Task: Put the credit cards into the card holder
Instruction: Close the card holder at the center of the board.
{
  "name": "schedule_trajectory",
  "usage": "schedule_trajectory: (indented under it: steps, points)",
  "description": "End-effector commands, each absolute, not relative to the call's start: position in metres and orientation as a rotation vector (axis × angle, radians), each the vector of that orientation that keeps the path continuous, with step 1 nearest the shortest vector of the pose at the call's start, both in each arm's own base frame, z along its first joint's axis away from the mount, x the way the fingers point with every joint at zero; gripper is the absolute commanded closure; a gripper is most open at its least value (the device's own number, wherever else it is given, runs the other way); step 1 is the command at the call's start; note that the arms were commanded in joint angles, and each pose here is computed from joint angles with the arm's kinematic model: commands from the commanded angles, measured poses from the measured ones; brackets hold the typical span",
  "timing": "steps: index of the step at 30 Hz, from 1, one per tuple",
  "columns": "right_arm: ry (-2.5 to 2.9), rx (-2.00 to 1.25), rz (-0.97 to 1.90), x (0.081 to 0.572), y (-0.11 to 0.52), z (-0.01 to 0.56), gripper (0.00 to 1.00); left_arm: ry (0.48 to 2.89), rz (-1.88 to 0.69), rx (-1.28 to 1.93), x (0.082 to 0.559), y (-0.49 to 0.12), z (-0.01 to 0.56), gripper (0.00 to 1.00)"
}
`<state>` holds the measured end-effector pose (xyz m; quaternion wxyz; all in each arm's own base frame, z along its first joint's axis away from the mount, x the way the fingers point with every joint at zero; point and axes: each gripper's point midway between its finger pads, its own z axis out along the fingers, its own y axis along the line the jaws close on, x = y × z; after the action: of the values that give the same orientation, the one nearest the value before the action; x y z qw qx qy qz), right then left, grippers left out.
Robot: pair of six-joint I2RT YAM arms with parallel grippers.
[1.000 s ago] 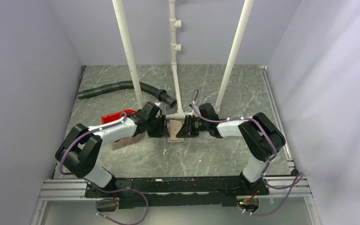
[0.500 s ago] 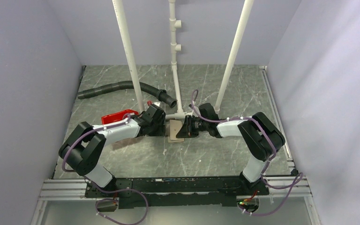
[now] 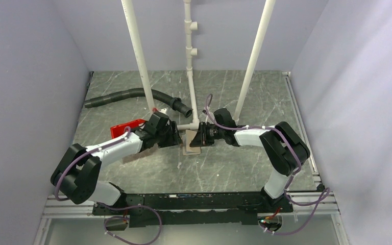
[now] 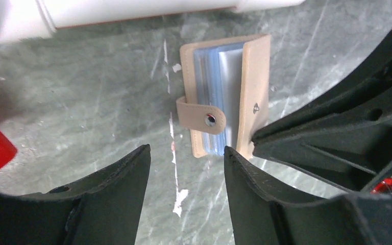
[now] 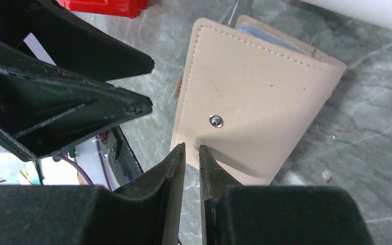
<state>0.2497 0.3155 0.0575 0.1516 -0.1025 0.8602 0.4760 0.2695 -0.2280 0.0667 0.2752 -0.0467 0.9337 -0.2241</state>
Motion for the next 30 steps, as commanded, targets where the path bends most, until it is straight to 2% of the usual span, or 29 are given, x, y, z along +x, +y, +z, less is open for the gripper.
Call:
schedule_trajectory:
  steps: [1, 4, 14, 18, 23, 30]
  points:
    - [2.433, -0.352, 1.334, 0.260, 0.321, 0.063, 0.81, 2.521, -0.782, -0.121, 0.268, -0.248, 0.090, 0.39]
    - [2.445, -0.347, 1.346, 0.259, 0.323, 0.059, 0.81, 2.537, -0.705, -0.105, 0.276, -0.246, 0.090, 0.38]
    - [2.481, -0.352, 1.354, 0.256, 0.326, 0.048, 0.83, 2.564, -0.566, -0.039, 0.287, -0.250, 0.082, 0.55]
    - [2.488, -0.350, 1.355, 0.255, 0.327, 0.046, 0.83, 2.567, -0.557, -0.022, 0.288, -0.254, 0.078, 0.56]
    - [2.492, -0.351, 1.356, 0.255, 0.327, 0.045, 0.84, 2.585, -0.537, 0.008, 0.286, -0.260, 0.074, 0.50]
    - [2.494, -0.351, 1.368, 0.253, 0.327, 0.044, 0.85, 2.589, -0.479, 0.023, 0.290, -0.261, 0.072, 0.61]
